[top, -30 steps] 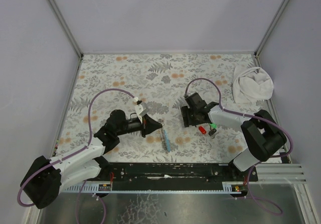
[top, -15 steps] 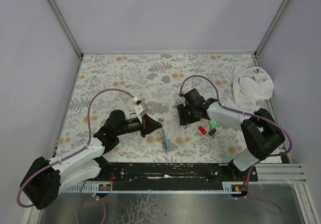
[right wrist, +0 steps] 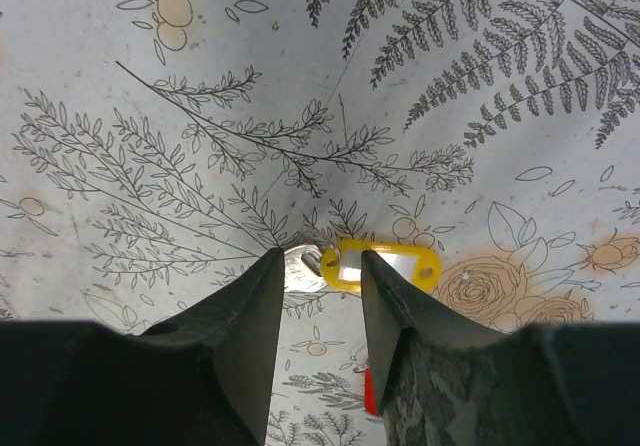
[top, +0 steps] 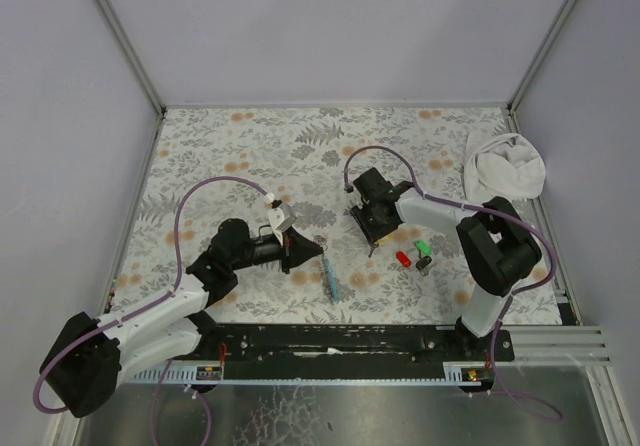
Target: Put the keys on the keyring
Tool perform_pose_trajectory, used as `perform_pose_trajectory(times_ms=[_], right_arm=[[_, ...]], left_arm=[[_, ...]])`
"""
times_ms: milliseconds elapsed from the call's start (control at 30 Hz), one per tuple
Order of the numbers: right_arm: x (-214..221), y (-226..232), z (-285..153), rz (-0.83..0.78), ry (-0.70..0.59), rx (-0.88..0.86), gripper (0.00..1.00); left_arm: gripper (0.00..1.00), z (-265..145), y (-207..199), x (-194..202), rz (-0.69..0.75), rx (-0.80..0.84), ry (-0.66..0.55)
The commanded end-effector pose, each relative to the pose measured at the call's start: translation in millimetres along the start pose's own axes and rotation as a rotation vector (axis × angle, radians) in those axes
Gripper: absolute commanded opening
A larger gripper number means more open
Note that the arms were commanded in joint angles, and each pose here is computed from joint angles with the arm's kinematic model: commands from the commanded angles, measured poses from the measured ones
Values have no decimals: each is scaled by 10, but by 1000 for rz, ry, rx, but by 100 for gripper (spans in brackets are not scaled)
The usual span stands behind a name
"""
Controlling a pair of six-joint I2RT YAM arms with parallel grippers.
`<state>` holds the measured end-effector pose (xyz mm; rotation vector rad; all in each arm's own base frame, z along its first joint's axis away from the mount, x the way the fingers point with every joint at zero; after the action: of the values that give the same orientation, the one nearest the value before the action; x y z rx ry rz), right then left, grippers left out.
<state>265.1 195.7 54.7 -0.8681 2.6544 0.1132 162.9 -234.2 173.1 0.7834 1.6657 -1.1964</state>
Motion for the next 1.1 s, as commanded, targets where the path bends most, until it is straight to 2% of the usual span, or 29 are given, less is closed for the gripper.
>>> perform_pose_trajectory(times_ms=[0,367,600,733,867,1067], right_arm=[[-128,-34,-58,-61,-22,-1,43],[-113,78,23,-84,-6,-98,36],[-130,83,-30,-84,-22,-103,26],[-160,82,-77,-84,-43,-102,13],[-206,110,-148,-77,-96,-120,2],[-288,166,-238,-67,-269,-152,0]], left_arm=[[0,3,-39,-165,40,9,-49],[0,1,-42,-163,39,11,-47],[0,-5,-45,-166,40,9,-49],[0,-7,-44,-166,40,8,-49],[0,-9,-47,-173,41,7,-52],[0,-22,-38,-183,41,-6,-63]])
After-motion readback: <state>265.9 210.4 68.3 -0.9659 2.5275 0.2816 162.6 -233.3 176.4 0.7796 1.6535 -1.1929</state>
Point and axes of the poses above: each gripper's point midway between its finger pads, its own z axis out along the fingers, its own y axis along the line the jaws close on, x = y × z, the point moved 4 cm from there along -z, back along the fingers, and after that the axes turned 5 degrees about -z, right-handed, at the moved point
